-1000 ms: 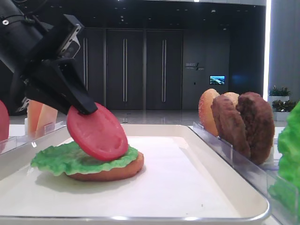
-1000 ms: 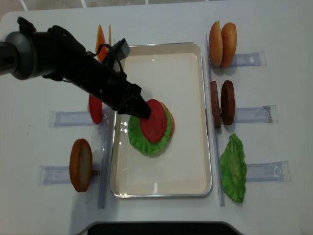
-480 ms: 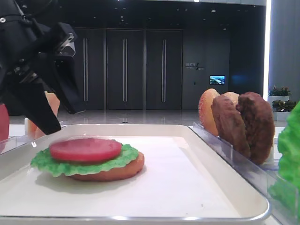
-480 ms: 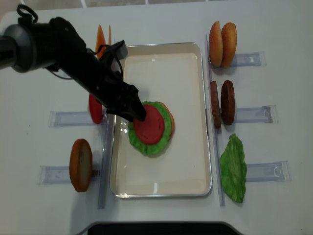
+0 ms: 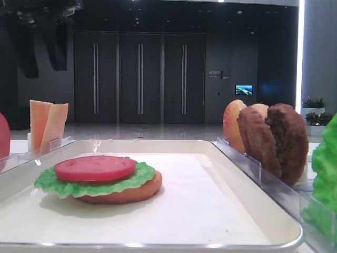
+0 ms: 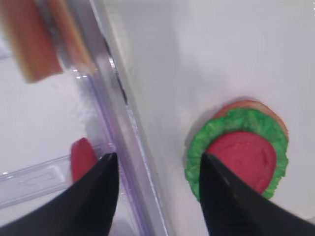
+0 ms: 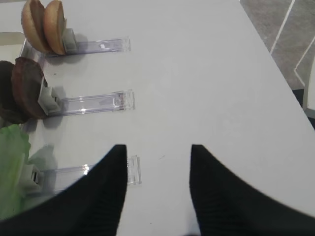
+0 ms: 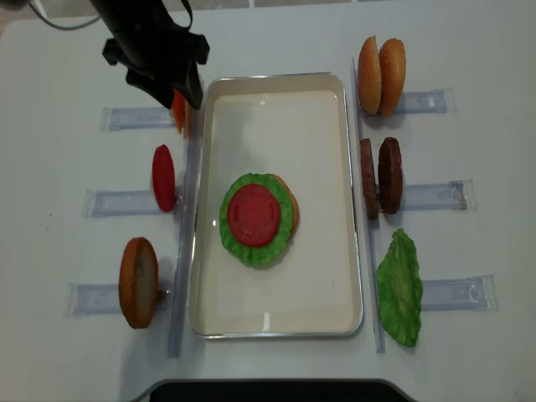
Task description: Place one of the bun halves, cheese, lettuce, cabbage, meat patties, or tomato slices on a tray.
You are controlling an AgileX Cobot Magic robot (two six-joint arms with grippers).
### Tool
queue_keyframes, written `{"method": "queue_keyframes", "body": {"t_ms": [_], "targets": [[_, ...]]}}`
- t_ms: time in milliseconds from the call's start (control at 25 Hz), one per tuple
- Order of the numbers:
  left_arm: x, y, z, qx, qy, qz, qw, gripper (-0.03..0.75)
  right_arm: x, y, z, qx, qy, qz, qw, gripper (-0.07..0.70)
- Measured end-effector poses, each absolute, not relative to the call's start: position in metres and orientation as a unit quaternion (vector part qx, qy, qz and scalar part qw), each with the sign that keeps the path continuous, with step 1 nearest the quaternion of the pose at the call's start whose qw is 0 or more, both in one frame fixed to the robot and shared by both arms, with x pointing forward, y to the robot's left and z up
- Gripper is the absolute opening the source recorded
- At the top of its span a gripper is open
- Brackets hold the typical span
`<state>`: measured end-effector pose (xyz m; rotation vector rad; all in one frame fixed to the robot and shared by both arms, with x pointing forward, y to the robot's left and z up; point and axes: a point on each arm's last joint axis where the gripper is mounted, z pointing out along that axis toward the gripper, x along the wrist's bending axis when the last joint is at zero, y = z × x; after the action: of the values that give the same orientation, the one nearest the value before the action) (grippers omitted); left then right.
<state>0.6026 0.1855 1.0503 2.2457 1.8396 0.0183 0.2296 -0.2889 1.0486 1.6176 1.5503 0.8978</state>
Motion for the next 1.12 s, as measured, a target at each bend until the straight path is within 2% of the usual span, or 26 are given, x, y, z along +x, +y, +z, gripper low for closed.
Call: {"method": "queue_keyframes", "body": {"t_ms": [160, 440, 600, 720, 840, 920, 1120], "targets": [[0.615, 0.213, 1.065, 0.746, 0.655, 0.06, 0.106, 0.401, 0.23, -0.289, 1.049, 0.626, 0.6, 0.348, 0.356, 0.293], [0.624, 0.324, 1.067, 0.664, 0.737, 0.108, 0.065, 0.401, 0.23, -0.289, 1.049, 0.626, 0.6, 0.348, 0.356, 0.293], [0.62, 0.356, 1.065, 0.64, 0.758, 0.109, 0.057, 0.401, 0.23, -0.289, 1.049, 0.626, 0.6, 0.348, 0.356, 0.293], [0.602, 0.357, 1.058, 0.643, 0.759, 0.094, 0.04, 0.39, 0.23, -0.289, 1.049, 0.626, 0.6, 0.348, 0.356, 0.293], [0.558, 0.352, 1.059, 0.648, 0.756, 0.088, 0.018, 0.368, 0.23, -0.289, 1.049, 0.626, 0.6, 0.348, 0.356, 0.293], [0.523, 0.35, 1.052, 0.652, 0.753, 0.084, -0.002, 0.356, 0.23, -0.289, 1.049, 0.626, 0.6, 0.348, 0.356, 0.293], [0.436, 0.339, 1.052, 0.648, 0.751, 0.122, 0.029, 0.347, 0.23, -0.289, 1.049, 0.626, 0.6, 0.348, 0.356, 0.293]]}}
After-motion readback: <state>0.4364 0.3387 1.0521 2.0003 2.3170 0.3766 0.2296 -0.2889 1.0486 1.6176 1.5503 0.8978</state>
